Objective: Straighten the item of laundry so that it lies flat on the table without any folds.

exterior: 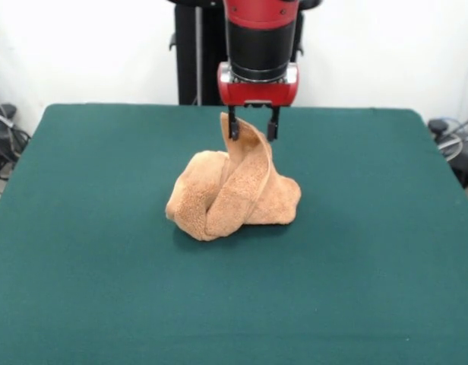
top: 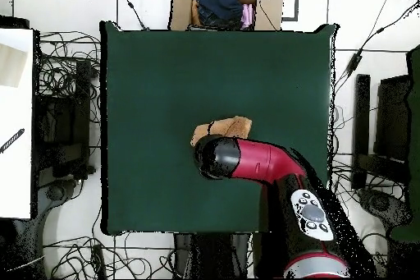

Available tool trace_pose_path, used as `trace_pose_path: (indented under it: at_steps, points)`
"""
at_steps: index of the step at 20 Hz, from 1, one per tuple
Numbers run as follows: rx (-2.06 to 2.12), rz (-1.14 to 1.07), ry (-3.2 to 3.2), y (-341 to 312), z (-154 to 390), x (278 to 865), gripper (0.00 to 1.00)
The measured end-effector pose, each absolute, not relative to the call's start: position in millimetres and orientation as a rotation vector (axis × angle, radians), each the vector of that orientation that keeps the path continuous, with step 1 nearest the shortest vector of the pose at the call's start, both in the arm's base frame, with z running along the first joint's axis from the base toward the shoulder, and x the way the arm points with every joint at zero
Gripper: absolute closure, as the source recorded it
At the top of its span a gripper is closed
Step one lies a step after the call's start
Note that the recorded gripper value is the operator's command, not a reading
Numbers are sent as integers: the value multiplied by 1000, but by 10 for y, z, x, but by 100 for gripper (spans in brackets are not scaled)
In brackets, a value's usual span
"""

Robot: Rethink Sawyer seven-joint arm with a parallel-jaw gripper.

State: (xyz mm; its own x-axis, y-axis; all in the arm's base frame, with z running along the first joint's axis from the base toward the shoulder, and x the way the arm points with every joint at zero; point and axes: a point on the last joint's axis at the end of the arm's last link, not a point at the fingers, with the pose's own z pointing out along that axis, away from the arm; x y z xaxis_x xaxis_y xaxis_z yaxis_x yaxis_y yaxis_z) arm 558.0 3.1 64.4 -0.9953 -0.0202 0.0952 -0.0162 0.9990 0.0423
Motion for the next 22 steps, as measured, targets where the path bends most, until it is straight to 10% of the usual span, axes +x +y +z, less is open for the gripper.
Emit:
trace_pose_path:
  at_steps: [12,13,22]
  points:
    - [58,-32,-3119,55,693,5679,0]
    - [62,-30,-3127,63,693,5689,100]
    - [63,-28,-3136,65,692,5700,100]
